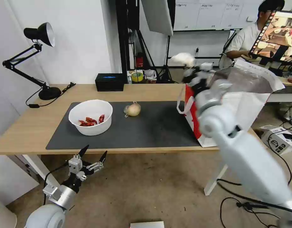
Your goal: Pick up the trash from the table and place it into the takeout bag.
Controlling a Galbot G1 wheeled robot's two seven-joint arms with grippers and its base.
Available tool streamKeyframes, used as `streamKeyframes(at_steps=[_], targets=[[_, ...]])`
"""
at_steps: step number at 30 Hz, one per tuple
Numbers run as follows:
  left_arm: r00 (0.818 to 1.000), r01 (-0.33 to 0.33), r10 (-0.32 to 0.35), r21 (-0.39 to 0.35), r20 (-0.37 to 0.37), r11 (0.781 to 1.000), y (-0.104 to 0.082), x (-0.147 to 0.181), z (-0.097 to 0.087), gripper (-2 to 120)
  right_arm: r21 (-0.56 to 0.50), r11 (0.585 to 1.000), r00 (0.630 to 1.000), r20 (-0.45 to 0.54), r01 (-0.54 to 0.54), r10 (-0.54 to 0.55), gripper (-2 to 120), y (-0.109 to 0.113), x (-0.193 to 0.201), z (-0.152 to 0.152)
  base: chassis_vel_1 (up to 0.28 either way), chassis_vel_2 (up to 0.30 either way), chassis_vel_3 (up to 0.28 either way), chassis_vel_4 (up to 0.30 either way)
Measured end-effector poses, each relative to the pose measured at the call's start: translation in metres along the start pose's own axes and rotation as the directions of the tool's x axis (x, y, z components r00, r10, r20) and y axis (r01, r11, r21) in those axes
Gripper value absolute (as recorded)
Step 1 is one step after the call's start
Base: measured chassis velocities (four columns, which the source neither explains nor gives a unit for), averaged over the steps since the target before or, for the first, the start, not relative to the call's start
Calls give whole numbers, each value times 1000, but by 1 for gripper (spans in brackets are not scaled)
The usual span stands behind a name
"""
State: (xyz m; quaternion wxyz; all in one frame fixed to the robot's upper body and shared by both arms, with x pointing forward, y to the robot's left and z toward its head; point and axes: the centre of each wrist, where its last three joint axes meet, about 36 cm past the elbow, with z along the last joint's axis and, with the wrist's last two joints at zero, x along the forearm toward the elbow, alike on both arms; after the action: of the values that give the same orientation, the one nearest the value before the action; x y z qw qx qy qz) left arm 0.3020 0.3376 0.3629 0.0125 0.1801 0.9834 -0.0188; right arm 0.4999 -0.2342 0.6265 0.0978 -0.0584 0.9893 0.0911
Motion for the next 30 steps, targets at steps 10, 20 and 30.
streamKeyframes(at_steps=[10, 20, 30], targets=[[1000, -1, 1, 13, -1, 1000, -7, -1, 5, 100, 102, 986, 986, -91, -131, 140, 0, -38, 11, -6, 0, 0, 0, 0], [1000, -6, 6, 11, 3, 1000, -7, -2, 3, 100, 143, 974, 963, -176, -178, 202, 15, -40, 17, -4, 0, 0, 0, 0], [1000, -13, 13, 11, 7, 1000, -9, -2, 0, 100, 157, 971, 961, -185, -179, 207, 57, -44, 18, -8, 0, 0, 0, 0]])
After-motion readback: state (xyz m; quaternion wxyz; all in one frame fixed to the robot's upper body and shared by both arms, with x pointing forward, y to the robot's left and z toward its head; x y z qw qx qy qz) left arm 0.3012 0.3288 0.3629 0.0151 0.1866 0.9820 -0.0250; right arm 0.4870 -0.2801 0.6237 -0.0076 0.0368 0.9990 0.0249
